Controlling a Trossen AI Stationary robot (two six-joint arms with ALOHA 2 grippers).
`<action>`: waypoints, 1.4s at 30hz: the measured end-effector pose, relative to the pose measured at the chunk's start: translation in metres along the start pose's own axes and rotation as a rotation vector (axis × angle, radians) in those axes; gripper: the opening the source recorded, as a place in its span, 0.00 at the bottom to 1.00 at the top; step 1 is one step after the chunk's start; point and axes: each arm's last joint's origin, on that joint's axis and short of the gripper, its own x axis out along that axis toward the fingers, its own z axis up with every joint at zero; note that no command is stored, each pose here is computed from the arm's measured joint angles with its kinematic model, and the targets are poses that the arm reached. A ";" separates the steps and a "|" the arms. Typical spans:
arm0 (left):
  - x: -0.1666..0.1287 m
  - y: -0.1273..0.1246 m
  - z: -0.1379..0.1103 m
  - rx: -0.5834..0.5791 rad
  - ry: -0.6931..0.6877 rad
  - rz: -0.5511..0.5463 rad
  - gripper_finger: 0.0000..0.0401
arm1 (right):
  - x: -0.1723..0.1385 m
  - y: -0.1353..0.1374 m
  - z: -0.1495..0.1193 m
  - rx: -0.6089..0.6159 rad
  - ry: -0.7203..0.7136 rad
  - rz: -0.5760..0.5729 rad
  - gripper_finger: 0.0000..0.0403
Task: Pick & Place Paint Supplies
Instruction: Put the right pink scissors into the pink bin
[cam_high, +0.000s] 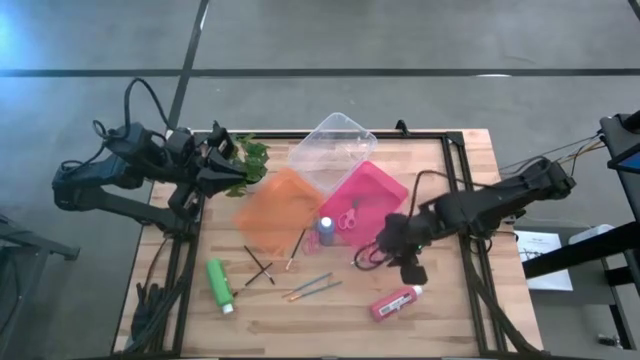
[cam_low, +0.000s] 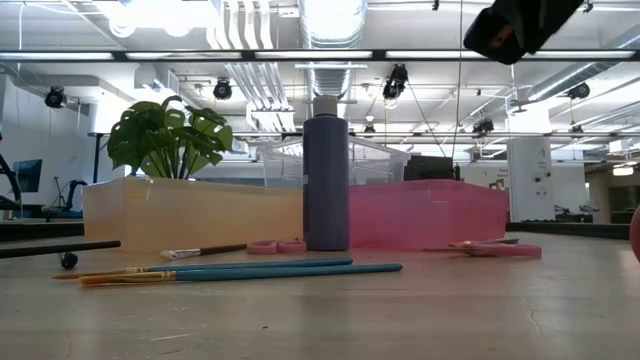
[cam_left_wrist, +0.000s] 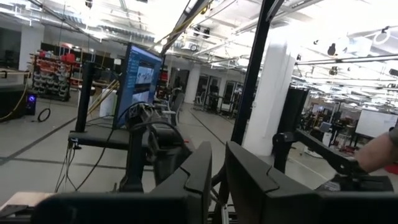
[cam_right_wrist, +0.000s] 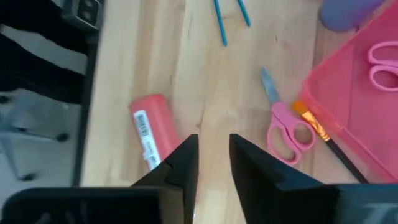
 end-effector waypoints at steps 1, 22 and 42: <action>0.000 0.000 -0.001 -0.001 0.008 0.002 0.14 | 0.005 0.002 0.000 -0.012 0.009 -0.017 0.19; 0.000 0.001 -0.004 0.016 0.039 0.011 0.14 | 0.105 0.009 0.001 -0.064 0.155 -0.275 0.12; 0.000 0.002 -0.007 0.014 0.064 0.016 0.14 | 0.117 -0.013 -0.036 0.028 0.075 -0.329 0.12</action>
